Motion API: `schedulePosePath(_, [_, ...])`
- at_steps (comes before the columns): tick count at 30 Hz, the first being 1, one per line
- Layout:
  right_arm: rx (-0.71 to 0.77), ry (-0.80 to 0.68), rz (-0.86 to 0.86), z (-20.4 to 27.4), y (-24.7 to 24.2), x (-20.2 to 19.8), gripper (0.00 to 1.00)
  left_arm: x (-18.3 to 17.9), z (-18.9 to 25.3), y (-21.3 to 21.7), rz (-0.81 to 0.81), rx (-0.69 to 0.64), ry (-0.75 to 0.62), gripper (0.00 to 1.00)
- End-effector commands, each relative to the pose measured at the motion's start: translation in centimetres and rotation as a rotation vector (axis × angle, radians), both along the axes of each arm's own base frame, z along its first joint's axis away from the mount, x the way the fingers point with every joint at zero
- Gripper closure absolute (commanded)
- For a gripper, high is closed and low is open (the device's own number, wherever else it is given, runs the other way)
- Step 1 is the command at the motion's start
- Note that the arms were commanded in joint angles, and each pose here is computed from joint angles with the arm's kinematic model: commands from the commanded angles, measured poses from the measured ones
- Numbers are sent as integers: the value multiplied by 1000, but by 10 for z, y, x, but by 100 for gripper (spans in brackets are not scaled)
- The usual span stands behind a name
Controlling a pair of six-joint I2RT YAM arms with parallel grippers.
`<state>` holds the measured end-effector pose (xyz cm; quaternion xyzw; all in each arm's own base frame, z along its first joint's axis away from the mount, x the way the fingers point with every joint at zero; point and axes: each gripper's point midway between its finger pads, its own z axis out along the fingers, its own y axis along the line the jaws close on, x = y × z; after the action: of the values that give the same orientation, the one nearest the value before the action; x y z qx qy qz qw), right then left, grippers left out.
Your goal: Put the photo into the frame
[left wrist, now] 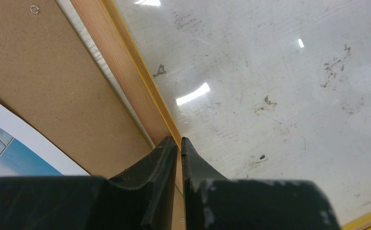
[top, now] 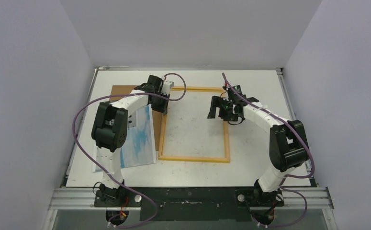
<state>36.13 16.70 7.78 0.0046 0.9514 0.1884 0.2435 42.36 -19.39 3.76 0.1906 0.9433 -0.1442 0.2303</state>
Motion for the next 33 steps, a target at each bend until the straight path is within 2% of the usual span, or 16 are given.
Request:
schedulePosePath(1, [30, -36, -11, 9, 2, 6, 10, -11, -5, 20, 23, 52, 52, 91])
schedulePosePath(11, [-104, -136, -97, 28, -20, 33, 10, -5, 19, 18, 15, -3, 35, 90])
schedulePosePath(14, [-141, -175, -140, 33, -28, 48, 10, -2, 31, 20, 19, -27, 31, 86])
schedulePosePath(21, [-121, -235, -164, 40, -23, 92, 10, 14, 49, 32, 42, -66, 16, 77])
schedulePosePath(33, [-55, -181, -153, 5, -18, 126, 9, 34, 9, 43, 74, 15, 39, 78])
